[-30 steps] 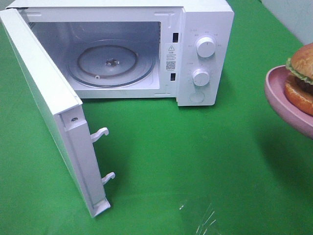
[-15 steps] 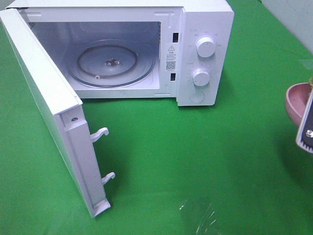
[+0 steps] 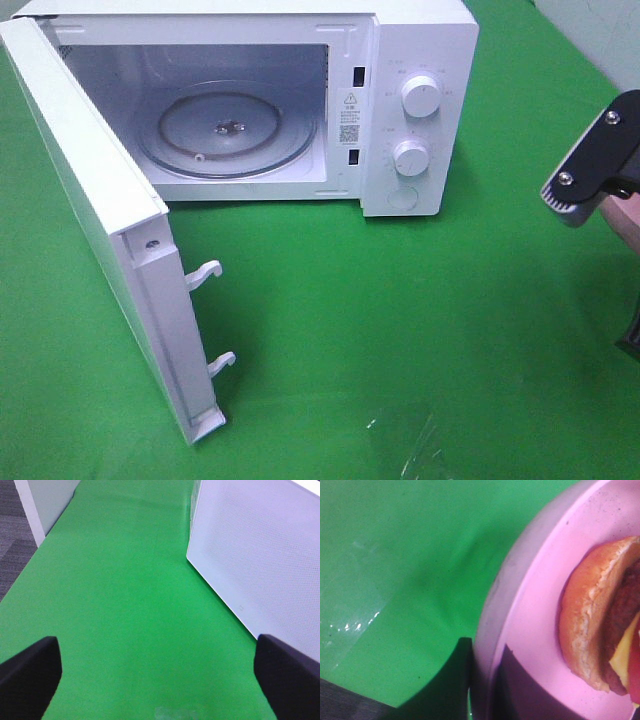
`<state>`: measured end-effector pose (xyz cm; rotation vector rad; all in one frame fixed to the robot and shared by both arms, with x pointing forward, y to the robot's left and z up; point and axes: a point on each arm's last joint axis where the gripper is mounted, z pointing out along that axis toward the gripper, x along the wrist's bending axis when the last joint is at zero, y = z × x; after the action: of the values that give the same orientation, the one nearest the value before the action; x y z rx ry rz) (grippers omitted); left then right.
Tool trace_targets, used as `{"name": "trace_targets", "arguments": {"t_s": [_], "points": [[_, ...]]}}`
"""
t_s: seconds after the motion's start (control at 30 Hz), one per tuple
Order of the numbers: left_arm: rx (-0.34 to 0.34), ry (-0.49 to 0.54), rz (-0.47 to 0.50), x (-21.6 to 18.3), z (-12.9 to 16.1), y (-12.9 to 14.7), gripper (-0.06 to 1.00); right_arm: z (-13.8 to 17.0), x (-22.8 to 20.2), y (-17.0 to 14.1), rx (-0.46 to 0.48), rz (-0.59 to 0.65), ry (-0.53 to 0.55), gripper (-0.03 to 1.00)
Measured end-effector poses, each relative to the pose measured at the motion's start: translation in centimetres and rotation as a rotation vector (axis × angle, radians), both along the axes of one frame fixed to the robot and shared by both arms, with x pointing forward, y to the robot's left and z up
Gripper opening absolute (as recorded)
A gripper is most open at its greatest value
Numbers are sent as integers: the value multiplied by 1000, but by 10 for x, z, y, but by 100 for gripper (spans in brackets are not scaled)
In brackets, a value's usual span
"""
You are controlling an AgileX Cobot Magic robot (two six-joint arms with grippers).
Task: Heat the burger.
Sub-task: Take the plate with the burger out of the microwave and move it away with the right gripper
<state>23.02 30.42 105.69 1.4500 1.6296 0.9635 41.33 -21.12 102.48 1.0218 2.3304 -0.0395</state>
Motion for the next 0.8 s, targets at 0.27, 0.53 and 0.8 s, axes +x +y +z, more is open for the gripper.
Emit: {"name": "trace_targets", "arguments": {"t_s": [0.27,0.53,0.8], "points": [[0,0,0,0,0,0,96,11,14,9,25,-186,-25,9],[0,0,0,0,0,0,96,9,24,16,71,-360,-53,9],[0,0,0,0,0,0,96,0,28,21,103,-461,-42,9]]}}
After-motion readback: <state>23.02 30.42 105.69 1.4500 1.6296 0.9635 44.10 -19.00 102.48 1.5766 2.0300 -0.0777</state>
